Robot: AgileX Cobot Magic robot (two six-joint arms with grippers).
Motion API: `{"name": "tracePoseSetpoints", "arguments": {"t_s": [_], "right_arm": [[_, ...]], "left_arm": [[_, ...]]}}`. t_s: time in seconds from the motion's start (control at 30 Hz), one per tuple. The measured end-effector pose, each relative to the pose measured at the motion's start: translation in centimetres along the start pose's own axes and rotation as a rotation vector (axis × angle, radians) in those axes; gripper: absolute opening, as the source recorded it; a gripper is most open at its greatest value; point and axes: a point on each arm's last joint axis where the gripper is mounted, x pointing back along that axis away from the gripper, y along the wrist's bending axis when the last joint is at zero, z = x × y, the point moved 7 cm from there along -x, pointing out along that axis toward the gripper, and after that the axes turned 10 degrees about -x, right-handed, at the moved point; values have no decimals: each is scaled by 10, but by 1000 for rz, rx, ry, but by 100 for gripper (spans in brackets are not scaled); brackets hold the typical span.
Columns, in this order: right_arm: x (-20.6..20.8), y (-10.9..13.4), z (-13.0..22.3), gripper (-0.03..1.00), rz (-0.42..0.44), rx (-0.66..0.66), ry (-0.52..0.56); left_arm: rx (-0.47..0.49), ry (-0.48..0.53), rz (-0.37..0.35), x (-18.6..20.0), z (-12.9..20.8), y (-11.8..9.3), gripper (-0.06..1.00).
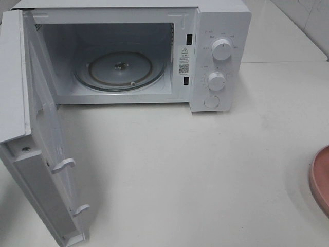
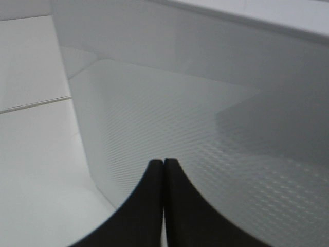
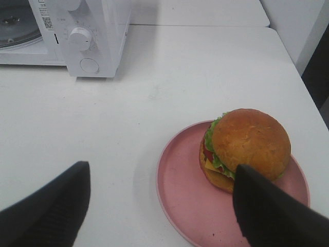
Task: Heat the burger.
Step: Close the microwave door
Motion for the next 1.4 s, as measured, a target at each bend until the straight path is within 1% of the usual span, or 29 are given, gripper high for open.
{"name": "tracePoseSetpoints", "arguments": {"t_s": [0.07,0.1,0.17,0.2,0.23,0.27,0.3,0.33,0.37,0.6,0.67,0.77,0.87,0.93,1.0,1.1,1.17,1.27,1.33,1.4], "right_arm": [[0,0,0,76,0,0,0],[0,0,0,76,0,0,0],[0,0,0,76,0,0,0],[0,0,0,76,0,0,0],[0,0,0,76,0,0,0],[0,0,0,76,0,0,0],[0,0,0,76,0,0,0],[0,0,0,76,0,0,0],[0,0,0,76,0,0,0],[0,0,0,76,0,0,0],[0,0,0,76,0,0,0],[0,0,0,76,0,0,0],[0,0,0,76,0,0,0],[0,0,0,76,0,0,0],[0,0,0,76,0,0,0],[0,0,0,76,0,0,0],[0,0,0,76,0,0,0],[0,0,0,76,0,0,0],[0,0,0,76,0,0,0],[0,0,0,76,0,0,0]], "left_arm": [[-3,9,53,-7,4,-14,0],[-3,9,53,-7,4,-14,0],[17,6,65,-13,7,-21,0],[17,6,65,-13,7,-21,0],[30,0,77,-16,7,-27,0],[30,0,77,-16,7,-27,0],[34,1,97,-20,7,-33,0],[34,1,97,-20,7,-33,0],[40,-2,109,-24,6,-38,0],[63,-15,115,-34,0,-44,0],[78,-19,127,-42,-3,-52,0],[82,-18,132,-44,-3,-55,0],[96,-20,149,-53,-6,-65,0],[100,-21,152,-55,-7,-67,0],[115,-28,158,-67,-12,-74,0],[118,-30,158,-69,-13,-76,0],[127,-38,170,-81,-17,-84,0],[129,-42,172,-84,-19,-86,0],[125,-42,196,-97,-24,-97,0],[123,-41,202,-101,-26,-100,0]]}}
